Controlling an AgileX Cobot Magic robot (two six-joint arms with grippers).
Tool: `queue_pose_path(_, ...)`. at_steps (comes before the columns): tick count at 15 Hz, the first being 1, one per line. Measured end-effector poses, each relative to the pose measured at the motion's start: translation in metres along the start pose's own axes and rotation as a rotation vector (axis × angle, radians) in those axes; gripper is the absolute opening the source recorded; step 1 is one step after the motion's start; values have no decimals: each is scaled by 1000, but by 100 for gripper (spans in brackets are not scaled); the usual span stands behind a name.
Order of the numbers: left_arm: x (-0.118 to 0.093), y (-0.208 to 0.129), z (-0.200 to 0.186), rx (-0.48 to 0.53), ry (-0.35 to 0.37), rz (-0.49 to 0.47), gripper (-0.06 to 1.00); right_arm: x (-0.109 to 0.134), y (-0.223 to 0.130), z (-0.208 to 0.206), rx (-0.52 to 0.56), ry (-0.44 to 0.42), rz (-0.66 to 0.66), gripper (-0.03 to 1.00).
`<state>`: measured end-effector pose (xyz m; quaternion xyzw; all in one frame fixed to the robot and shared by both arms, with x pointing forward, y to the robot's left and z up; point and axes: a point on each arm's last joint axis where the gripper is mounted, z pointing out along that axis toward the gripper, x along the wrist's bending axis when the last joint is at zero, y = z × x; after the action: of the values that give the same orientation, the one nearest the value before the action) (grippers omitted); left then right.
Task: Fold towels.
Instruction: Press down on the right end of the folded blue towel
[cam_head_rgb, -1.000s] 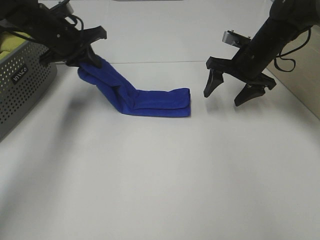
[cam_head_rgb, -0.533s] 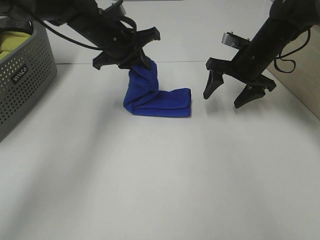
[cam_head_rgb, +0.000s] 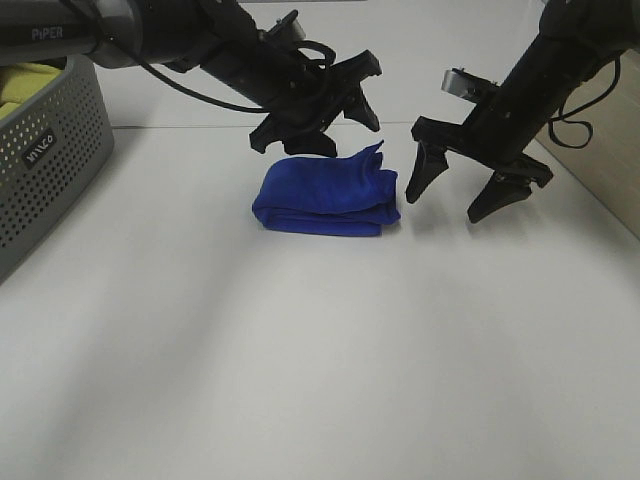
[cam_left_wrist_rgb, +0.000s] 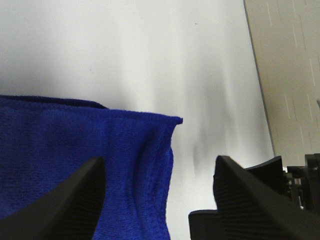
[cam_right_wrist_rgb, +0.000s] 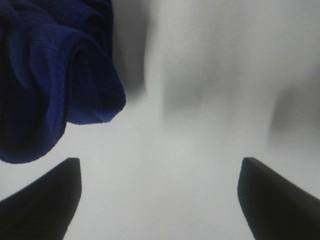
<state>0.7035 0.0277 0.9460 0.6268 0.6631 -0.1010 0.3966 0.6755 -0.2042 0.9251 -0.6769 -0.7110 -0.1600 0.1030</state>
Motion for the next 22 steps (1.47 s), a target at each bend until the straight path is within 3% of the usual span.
queue_pose_path(4,-7,24,-21,-72,-32,18,61,16,1,-39,-101,28,-23,80)
queue_pose_path(7,-2,58,-64,-182,-20,116,61,41,4,-57,-185,244,-32,80)
queue_pose_path(10,15,84,-101,-263,11,113,61,66,8,-47,-221,477,-56,80)
queue_pose_path(14,27,90,-108,-257,28,92,61,100,5,9,-190,574,-115,80)
queue_pose_path(16,28,90,-109,-257,32,95,61,94,7,36,-170,588,-64,80)
queue_pose_path(18,28,90,-108,-253,35,97,61,73,12,48,-159,574,-8,80)
queue_pose_path(19,29,89,-108,-245,43,105,61,48,18,43,-161,558,33,80)
queue_pose_path(22,30,88,-108,-236,54,115,61,29,19,40,-145,516,17,80)
